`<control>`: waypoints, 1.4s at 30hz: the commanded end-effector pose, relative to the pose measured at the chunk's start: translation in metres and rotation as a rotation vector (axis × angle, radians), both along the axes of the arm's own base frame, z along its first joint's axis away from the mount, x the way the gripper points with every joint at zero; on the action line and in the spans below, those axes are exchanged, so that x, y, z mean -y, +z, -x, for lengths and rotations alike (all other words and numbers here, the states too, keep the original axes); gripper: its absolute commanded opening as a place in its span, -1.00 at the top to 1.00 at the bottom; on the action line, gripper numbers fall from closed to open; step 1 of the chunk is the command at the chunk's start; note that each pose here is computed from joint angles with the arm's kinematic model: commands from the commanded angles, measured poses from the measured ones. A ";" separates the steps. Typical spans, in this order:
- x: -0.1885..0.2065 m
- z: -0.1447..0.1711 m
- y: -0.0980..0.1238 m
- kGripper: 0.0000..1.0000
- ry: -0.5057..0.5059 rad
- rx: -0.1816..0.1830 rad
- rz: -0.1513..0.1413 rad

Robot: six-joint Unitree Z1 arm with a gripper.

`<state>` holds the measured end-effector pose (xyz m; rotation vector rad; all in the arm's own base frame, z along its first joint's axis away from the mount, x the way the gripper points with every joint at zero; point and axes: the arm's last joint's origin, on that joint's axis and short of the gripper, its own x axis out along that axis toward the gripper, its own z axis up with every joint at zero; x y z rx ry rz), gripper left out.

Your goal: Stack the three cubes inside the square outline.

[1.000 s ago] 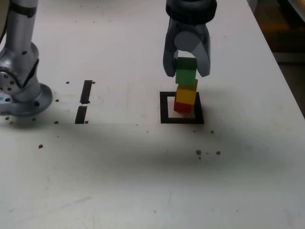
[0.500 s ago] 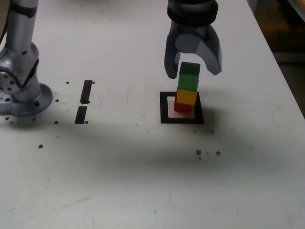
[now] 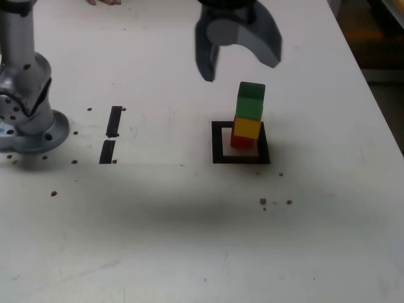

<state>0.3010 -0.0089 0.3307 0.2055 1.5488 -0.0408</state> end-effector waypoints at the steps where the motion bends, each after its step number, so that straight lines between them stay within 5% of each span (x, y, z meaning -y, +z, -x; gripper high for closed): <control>1: -0.004 0.013 0.003 -0.94 0.015 0.000 0.000; 18: -0.020 0.091 -0.045 -0.97 0.107 -0.128 0.051; 42: -0.019 0.105 -0.073 -0.99 0.036 -0.082 0.083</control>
